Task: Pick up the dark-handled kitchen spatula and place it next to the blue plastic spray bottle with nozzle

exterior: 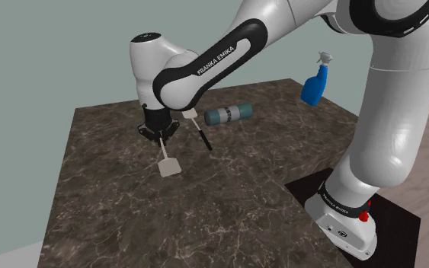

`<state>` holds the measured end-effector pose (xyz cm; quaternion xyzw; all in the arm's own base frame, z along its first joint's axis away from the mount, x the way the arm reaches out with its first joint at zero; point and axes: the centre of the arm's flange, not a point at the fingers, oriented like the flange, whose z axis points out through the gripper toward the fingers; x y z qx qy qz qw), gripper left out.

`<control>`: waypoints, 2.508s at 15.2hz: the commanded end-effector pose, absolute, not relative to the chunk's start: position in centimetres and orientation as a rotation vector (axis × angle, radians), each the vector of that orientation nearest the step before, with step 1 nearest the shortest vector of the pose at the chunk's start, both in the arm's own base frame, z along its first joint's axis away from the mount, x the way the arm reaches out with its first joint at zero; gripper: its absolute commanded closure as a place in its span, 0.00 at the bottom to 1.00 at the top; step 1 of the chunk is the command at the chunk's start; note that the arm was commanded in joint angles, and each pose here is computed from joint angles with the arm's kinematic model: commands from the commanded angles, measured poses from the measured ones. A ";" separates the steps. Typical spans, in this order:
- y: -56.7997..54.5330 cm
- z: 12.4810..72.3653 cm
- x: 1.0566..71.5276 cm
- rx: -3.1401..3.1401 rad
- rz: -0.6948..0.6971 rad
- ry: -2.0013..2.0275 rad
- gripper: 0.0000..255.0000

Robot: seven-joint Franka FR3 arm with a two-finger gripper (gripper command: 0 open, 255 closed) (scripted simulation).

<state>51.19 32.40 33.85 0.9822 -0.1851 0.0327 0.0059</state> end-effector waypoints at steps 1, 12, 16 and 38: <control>32.4 33.9 51.2 3.074 0.102 -0.579 1.00; 32.4 38.6 51.2 3.074 0.102 -0.579 1.00; 32.4 40.7 51.2 3.074 0.102 -0.579 1.00; 32.4 52.3 51.2 3.074 0.102 -0.579 1.00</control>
